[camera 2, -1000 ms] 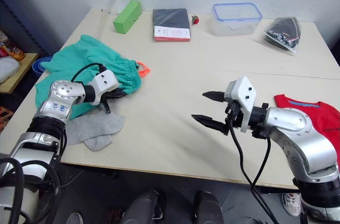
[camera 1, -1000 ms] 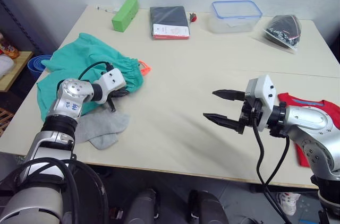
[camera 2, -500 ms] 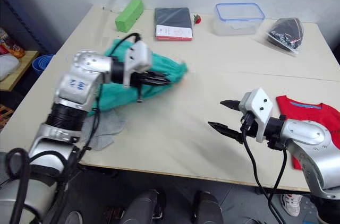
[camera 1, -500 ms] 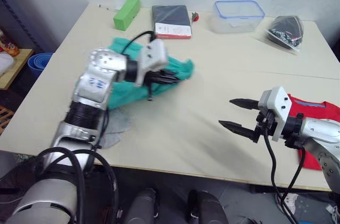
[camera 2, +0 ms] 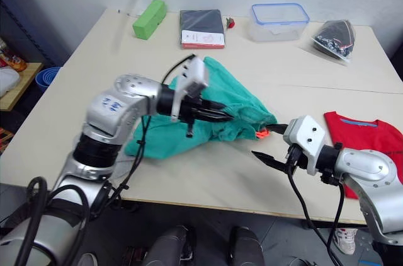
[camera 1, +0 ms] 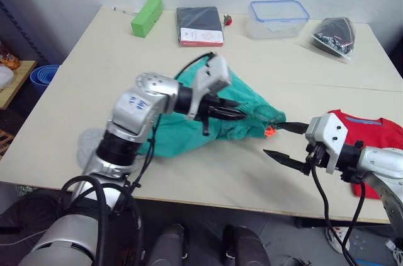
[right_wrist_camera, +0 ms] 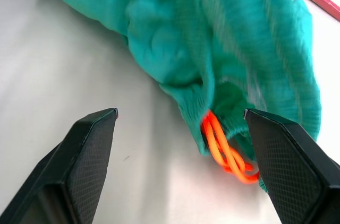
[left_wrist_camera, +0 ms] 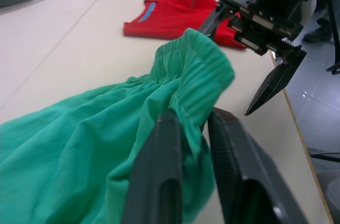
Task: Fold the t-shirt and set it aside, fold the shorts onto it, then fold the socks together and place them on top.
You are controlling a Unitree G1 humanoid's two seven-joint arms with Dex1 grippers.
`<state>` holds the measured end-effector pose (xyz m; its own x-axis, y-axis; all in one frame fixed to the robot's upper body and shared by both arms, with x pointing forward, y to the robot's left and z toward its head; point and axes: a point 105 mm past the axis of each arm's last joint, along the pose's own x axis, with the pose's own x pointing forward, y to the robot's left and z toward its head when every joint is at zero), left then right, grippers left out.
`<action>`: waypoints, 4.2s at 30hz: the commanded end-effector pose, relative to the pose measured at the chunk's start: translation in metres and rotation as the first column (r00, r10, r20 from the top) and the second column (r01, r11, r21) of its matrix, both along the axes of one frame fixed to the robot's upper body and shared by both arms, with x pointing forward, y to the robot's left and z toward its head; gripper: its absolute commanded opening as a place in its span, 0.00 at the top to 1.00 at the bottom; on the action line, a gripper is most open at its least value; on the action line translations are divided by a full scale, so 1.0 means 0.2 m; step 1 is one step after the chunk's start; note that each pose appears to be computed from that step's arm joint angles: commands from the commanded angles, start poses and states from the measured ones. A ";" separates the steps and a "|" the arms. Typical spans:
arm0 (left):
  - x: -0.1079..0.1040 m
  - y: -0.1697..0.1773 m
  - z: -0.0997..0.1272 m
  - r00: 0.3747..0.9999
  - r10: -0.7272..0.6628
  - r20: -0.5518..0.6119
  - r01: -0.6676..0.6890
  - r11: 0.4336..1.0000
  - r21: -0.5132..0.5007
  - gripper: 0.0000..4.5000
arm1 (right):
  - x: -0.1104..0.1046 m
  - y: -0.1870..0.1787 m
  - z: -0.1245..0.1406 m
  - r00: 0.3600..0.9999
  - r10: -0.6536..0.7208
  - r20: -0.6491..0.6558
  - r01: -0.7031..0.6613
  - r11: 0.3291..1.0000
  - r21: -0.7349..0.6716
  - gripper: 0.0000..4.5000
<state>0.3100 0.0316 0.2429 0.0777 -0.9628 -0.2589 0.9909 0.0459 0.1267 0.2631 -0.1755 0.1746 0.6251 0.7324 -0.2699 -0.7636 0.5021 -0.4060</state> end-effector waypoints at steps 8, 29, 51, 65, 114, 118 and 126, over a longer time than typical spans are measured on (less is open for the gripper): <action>-0.15 0.34 -0.04 0.999 -0.027 0.031 0.023 0.991 0.133 0.04 | -0.07 0.00 0.00 0.996 0.083 -0.031 -0.085 0.994 -0.064 0.13; -0.04 0.62 -0.52 0.939 -0.102 0.327 -0.116 0.803 0.584 0.01 | -0.24 0.13 -0.26 0.974 0.226 -0.032 -0.224 0.919 -0.324 0.13; 0.05 0.77 -0.38 0.964 0.058 0.259 -0.193 0.821 0.537 1.00 | -0.16 -0.11 -0.22 0.859 0.510 0.044 -0.418 0.748 -0.516 0.99; -0.17 0.72 -0.41 0.996 0.020 0.091 -0.067 0.834 0.548 1.00 | -0.09 -0.19 -0.23 0.785 0.617 0.052 -0.472 0.651 -0.595 0.99; -0.54 0.82 -0.55 0.959 -0.195 -0.207 0.282 0.749 0.600 1.00 | -0.25 -0.06 -0.24 0.858 0.500 -0.117 -0.506 0.785 -0.357 1.00; -0.68 0.81 -0.47 0.910 -0.233 -0.342 0.393 0.746 0.538 1.00 | -0.32 -0.06 -0.22 0.821 0.535 -0.198 -0.571 0.768 -0.292 1.00; -0.69 0.85 -0.34 0.913 -0.210 -0.351 0.377 0.763 0.525 1.00 | -0.44 -0.01 -0.13 0.740 0.558 -0.375 -0.593 0.805 0.028 1.00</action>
<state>0.1763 0.1969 0.1629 -0.2655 -0.6080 -0.7482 0.9638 -0.1866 -0.1904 0.1771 -0.1804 0.1357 -0.0410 0.8663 -0.4978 -0.9893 -0.1050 -0.1012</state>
